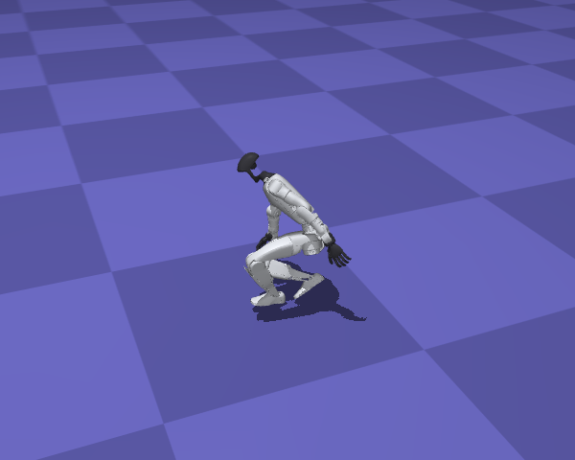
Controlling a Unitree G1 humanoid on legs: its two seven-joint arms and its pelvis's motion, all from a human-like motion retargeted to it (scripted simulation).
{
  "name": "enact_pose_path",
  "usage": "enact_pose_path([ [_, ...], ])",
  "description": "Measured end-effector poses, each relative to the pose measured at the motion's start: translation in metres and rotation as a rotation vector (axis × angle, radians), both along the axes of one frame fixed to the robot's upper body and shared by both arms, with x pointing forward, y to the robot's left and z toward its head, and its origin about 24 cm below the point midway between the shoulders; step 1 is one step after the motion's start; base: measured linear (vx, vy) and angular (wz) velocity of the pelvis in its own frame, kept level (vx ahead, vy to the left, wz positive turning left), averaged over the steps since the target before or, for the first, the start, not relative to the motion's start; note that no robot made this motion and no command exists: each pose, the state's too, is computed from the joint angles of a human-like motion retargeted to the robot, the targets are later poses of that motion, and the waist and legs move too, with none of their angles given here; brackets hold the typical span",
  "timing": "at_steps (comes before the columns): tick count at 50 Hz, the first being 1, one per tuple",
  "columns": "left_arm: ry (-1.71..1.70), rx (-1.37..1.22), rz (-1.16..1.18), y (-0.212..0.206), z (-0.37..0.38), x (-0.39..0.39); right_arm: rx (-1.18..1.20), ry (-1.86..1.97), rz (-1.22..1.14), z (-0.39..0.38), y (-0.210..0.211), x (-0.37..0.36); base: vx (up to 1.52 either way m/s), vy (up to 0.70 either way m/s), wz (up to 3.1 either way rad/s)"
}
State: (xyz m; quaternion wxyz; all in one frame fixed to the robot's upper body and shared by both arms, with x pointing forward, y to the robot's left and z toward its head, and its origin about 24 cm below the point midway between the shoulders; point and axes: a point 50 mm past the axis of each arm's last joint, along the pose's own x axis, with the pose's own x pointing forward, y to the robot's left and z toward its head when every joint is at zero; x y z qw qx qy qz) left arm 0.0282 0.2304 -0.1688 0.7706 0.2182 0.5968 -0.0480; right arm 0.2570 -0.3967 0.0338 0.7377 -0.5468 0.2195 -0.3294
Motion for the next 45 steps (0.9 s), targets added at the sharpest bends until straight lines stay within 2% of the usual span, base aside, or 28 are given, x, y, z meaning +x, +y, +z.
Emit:
enact_pose_path([
  [3,-0.134,0.012,0.031,0.001,0.006,0.035,-0.104,-0.101,-0.097,0.047,-0.03,0.0,0.2,0.61,-0.88],
  [6,-0.337,0.038,0.122,-0.002,0.018,0.091,-0.081,-0.199,-0.097,0.069,-0.025,0.019,0.26,0.47,0.17],
  [12,-0.831,0.082,0.355,0.005,0.088,0.216,0.196,-0.365,0.117,0.064,0.051,0.081,0.31,0.08,1.45],
  [18,-1.012,0.0,0.298,0.003,0.118,0.24,0.544,-0.151,0.299,-0.028,0.126,0.067,0.41,-0.16,2.09],
  [23,-0.923,-0.1,0.151,0.002,0.106,0.223,0.689,0.137,0.433,-0.085,0.16,0.029,0.2,-0.15,2.45],
  [28,-0.719,-0.142,0.079,0.003,0.079,0.199,0.763,0.362,0.491,-0.116,0.175,0.0,-0.09,-0.5,3.24],
  [37,-0.234,-0.238,0.149,0.009,0.022,0.102,0.89,0.698,0.456,-0.161,0.187,-0.059,-0.05,-0.14,1.36],
  [45,0.033,-0.418,0.226,-0.028,-0.003,0.027,0.997,0.808,0.366,-0.182,0.186,-0.105,-0.08,0.02,0.95],
])
